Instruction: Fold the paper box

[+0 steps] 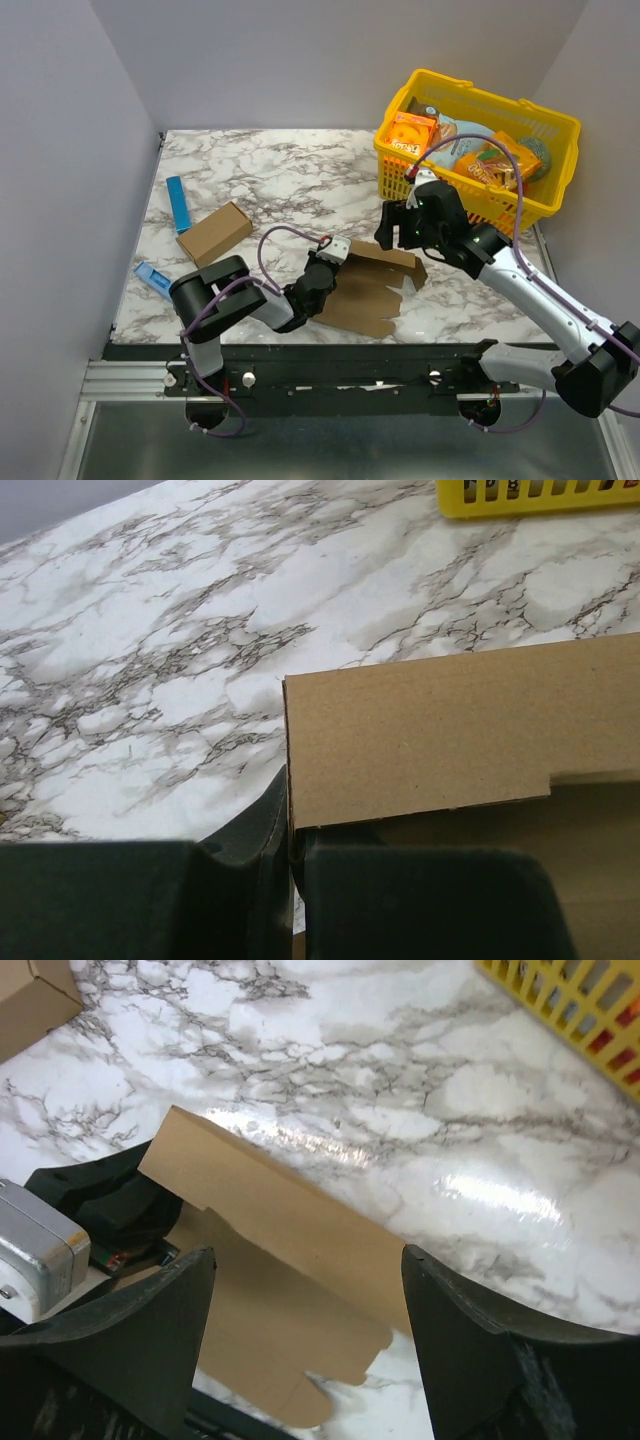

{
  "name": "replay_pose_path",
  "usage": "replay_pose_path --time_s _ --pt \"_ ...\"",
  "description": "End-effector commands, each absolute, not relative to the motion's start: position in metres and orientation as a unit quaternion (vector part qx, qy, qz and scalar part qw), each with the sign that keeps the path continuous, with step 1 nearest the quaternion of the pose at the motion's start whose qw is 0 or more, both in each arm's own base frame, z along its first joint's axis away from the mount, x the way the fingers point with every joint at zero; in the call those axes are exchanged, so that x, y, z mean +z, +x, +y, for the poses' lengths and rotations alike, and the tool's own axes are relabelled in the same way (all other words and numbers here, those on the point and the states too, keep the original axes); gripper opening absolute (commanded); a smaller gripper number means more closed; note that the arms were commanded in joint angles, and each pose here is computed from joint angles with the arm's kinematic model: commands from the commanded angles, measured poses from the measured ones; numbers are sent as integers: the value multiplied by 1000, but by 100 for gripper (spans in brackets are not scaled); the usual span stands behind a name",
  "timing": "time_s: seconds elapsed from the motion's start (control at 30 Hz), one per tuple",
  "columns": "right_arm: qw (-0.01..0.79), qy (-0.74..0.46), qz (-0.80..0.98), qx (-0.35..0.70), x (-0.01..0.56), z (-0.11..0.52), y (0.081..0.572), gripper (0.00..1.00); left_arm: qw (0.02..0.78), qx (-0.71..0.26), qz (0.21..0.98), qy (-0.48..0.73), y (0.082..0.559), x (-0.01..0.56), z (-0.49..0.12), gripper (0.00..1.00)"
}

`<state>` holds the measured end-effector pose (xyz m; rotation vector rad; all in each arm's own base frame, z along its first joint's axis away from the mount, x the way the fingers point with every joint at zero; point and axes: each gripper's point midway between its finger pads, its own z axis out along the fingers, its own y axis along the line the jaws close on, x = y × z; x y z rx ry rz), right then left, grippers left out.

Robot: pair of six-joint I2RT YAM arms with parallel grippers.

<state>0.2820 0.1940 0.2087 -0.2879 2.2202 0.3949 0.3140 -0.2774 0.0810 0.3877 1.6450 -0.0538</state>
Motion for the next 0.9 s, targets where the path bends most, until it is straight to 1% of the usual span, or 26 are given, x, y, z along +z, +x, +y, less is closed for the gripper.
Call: replay_pose_path --time_s 0.0,0.17,0.37,0.53,0.67,0.87 --pt "325 -22 928 183 176 191 253 82 638 58 745 188 304 65 -251 0" --pt "300 6 934 195 164 192 252 79 640 86 743 179 304 61 -246 0" --pt "288 36 941 174 142 174 256 74 645 89 737 180 300 63 -250 0" --pt "285 40 943 169 133 170 260 73 645 93 736 186 298 62 -251 0" --pt "271 46 950 146 113 163 259 72 645 96 735 186 297 62 -251 0" --pt "275 56 948 149 105 163 264 71 648 96 733 185 296 64 -252 0"
